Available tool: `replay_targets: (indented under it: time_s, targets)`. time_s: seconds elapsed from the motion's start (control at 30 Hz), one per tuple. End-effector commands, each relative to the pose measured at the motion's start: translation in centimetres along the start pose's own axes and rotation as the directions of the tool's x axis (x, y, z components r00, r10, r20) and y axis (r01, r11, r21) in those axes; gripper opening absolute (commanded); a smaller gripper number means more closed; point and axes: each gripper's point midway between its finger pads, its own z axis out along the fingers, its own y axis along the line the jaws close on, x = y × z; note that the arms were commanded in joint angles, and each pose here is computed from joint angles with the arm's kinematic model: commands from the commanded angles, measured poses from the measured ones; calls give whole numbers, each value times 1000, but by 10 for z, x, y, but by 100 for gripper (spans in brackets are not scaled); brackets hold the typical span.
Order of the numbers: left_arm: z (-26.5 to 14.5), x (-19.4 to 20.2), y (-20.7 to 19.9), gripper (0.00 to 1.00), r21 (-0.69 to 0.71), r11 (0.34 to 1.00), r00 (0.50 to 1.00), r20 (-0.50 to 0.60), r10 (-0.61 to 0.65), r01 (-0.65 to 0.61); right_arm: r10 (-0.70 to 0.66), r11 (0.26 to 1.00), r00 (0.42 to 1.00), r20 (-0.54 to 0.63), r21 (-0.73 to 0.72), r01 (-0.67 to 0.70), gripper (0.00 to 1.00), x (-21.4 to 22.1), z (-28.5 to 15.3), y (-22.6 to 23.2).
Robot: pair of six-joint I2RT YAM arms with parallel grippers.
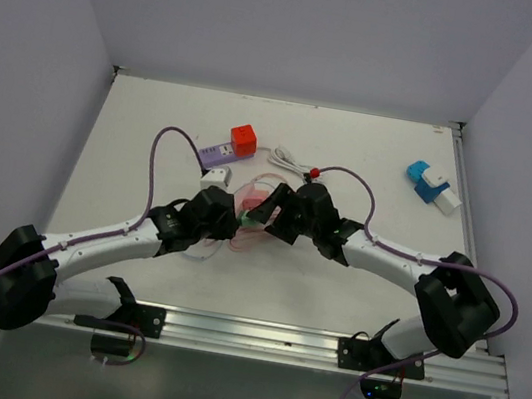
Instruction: Pull the plug off the socket
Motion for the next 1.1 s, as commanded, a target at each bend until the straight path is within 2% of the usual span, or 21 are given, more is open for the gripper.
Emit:
replay_targets:
  time_s: [0.0, 0.23, 0.4, 0.43, 0.53, 0.63, 0.7, 0.83, 1.07]
  targets:
    - [-2, -35, -27, 0, 113, 994, 991, 130, -16, 1, 111, 989, 993, 33, -106, -107, 75, -13, 2, 30]
    - [1, -33, -27, 0, 112, 994, 991, 131, -10, -5, 164, 984, 986, 6, -78, -163, 71, -6, 19, 18]
    - [3, -35, -28, 0, 115, 993, 990, 139, -7, -9, 188, 979, 982, -20, -73, -189, 60, 1, 25, 12]
    - [4, -35, -28, 0, 115, 993, 991, 137, -3, -12, 193, 978, 981, -17, -73, -194, 53, 1, 25, 11]
    - [6, -33, -25, 0, 98, 995, 991, 132, 10, -23, 220, 973, 976, 5, -70, -219, 39, -4, 24, 3]
    - [8, -30, -15, 0, 56, 998, 991, 132, 23, -30, 256, 965, 967, 10, -63, -255, 10, -8, 21, -7]
    - [11, -28, -3, 0, 17, 1000, 991, 131, 19, -22, 277, 959, 961, 8, -70, -276, 1, -9, 20, -11]
    - [16, -21, 17, 0, -41, 998, 992, 121, -31, 36, 289, 954, 957, 4, -84, -288, 0, -13, 17, -10]
    - [24, -12, 51, 0, -117, 967, 972, 103, -213, 225, 293, 952, 956, 10, -93, -291, 0, -14, 9, -14]
